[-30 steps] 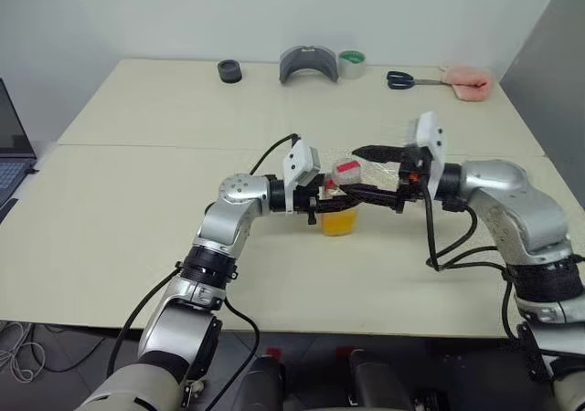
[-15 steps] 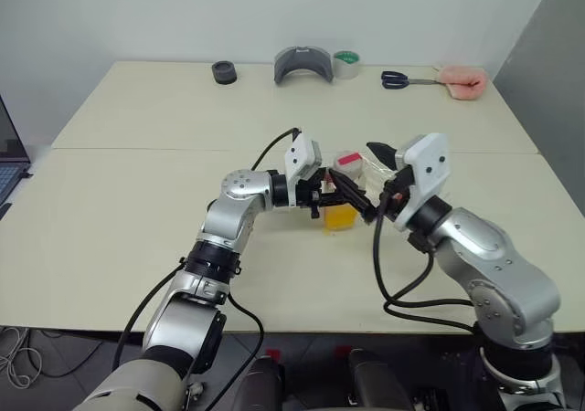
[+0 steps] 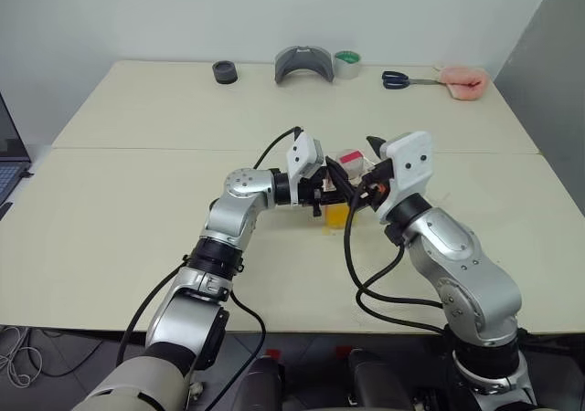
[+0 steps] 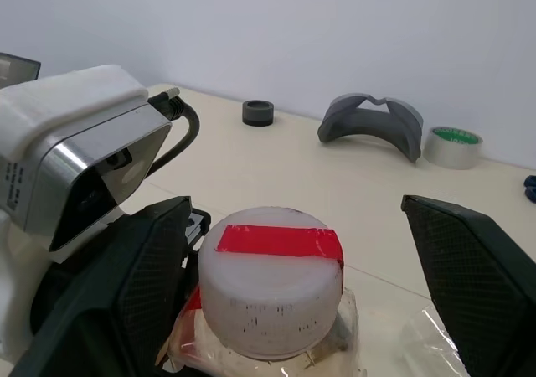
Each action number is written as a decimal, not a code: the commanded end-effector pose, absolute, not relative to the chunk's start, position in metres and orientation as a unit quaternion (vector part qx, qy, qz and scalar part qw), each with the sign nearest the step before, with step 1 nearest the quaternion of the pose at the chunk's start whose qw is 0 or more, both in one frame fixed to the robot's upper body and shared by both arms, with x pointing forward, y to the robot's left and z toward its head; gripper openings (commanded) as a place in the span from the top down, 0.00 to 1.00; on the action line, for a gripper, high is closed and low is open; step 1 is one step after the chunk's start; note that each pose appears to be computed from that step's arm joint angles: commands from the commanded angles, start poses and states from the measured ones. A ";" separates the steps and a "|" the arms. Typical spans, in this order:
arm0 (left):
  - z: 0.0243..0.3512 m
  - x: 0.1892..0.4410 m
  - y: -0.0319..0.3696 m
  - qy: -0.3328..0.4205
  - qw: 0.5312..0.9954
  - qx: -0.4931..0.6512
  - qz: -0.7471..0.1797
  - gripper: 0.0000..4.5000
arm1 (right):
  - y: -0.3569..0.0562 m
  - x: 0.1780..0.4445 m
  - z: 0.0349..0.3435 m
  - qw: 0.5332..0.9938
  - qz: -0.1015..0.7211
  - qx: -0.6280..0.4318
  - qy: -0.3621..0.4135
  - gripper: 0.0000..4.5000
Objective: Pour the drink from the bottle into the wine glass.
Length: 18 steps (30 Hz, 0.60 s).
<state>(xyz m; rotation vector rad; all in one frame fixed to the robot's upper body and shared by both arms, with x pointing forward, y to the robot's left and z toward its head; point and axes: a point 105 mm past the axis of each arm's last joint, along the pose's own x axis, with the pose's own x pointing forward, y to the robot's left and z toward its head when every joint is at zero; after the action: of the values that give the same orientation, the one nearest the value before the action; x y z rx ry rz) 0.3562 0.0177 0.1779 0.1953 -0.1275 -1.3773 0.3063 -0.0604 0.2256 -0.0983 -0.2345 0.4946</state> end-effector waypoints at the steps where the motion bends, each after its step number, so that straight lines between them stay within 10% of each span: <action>1: 0.196 0.354 0.014 -0.093 0.757 0.106 -0.638 0.61 | -0.058 0.302 0.235 0.958 0.247 -0.047 -0.142 0.26; 6: 0.196 0.354 0.014 -0.094 0.757 0.106 -0.638 0.61 | -0.056 0.302 0.231 0.955 0.258 -0.050 -0.133 0.59; 18: 0.200 0.351 0.014 -0.100 0.745 0.112 -0.650 0.61 | -0.063 0.301 0.209 0.862 0.489 -0.126 -0.046 0.59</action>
<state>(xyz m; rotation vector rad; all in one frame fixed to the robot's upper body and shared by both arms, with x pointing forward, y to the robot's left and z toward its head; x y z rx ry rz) 0.3540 0.0177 0.1722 0.2182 -0.1056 -1.4053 0.3083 -0.0643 0.2198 -0.2554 -0.1685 0.8554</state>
